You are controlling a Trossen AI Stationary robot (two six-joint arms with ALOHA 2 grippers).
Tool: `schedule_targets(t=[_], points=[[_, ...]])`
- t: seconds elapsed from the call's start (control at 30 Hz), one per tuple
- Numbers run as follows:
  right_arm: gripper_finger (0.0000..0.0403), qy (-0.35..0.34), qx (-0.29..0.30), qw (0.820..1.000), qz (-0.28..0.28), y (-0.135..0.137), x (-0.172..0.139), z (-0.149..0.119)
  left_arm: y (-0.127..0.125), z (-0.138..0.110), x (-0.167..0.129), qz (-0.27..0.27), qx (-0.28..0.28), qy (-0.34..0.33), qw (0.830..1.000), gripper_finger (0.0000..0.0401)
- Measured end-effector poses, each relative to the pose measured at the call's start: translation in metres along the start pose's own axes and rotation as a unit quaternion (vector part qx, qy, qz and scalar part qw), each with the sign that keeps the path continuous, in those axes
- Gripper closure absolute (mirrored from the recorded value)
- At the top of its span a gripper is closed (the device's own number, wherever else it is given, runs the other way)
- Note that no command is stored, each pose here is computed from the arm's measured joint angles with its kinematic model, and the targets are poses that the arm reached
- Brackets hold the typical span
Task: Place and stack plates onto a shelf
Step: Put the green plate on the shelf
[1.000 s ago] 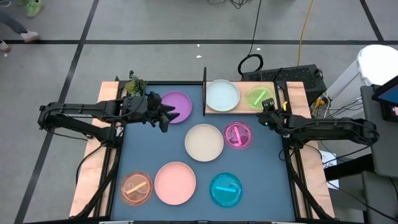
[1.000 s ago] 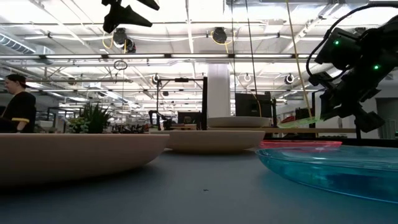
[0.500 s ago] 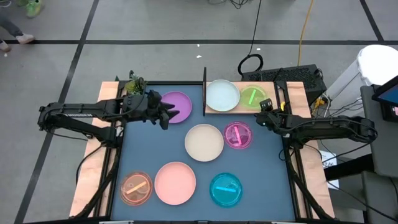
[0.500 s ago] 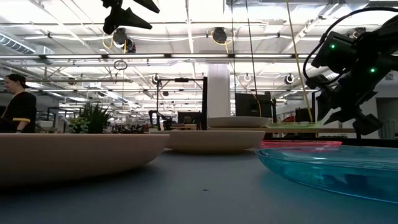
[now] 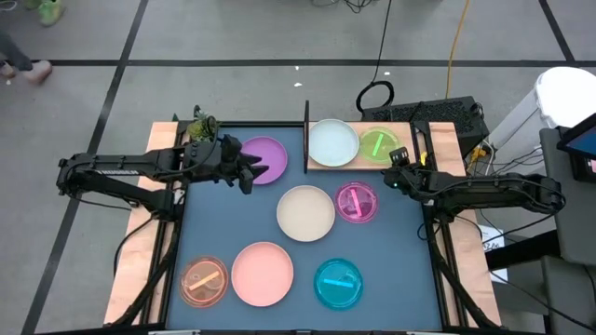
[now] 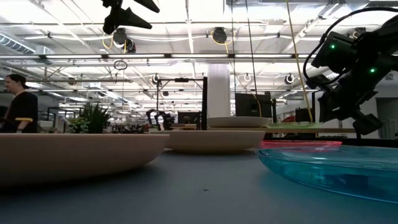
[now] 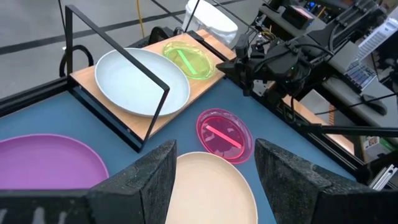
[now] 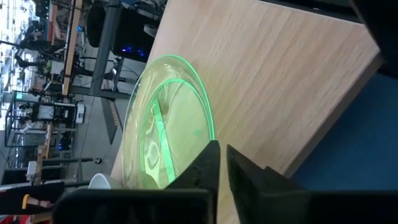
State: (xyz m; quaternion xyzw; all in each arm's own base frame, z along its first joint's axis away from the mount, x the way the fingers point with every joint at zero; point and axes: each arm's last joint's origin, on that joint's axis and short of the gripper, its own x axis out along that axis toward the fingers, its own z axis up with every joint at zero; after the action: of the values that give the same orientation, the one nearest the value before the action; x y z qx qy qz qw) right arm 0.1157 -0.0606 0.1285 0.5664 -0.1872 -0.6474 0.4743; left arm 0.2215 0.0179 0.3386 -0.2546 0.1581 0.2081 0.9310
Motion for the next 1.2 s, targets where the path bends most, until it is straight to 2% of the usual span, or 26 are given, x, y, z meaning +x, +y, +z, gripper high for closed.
schedule_targets(t=[0.2, 0.5, 0.6, 0.67, 0.77, 0.9, 1.03, 1.2], points=[[0.0397, 0.006, 0.010, 1.000, 0.006, 0.002, -0.001, 0.000, 0.000, 0.000, 0.000, 0.000, 0.001, 0.000, 1.000, 0.0181], [0.0399, 0.077, 0.000, 0.996, 0.032, 0.008, -0.013, 0.000, 0.000, 0.000, 0.000, 0.001, -0.006, 0.001, 1.000, 0.0181], [0.0399, 0.095, 0.001, 0.993, 0.067, 0.016, -0.018, -0.001, 0.000, 0.000, 0.000, 0.001, -0.008, 0.002, 1.000, 0.0181], [0.0401, 0.105, -0.012, 0.989, 0.105, 0.031, -0.024, -0.002, 0.000, 0.000, 0.000, 0.001, -0.008, 0.002, 1.000, 0.0181], [0.0402, 0.100, -0.051, 0.984, 0.140, 0.064, -0.036, -0.002, 0.000, 0.000, 0.000, 0.002, -0.002, 0.002, 1.000, 0.0181], [0.0402, 0.071, -0.135, 0.977, 0.148, 0.108, -0.052, 0.004, 0.000, -0.001, 0.000, 0.002, 0.004, 0.003, 1.000, 0.0181], [0.0402, 0.073, -0.230, 0.964, 0.111, 0.141, -0.051, 0.010, 0.001, -0.002, 0.000, 0.005, 0.003, 0.008, 1.000, 0.0181], [0.0403, 0.133, -0.319, 0.936, 0.064, 0.166, -0.025, 0.007, 0.001, -0.002, 0.001, 0.006, 0.002, 0.008, 1.000, 0.0181]])
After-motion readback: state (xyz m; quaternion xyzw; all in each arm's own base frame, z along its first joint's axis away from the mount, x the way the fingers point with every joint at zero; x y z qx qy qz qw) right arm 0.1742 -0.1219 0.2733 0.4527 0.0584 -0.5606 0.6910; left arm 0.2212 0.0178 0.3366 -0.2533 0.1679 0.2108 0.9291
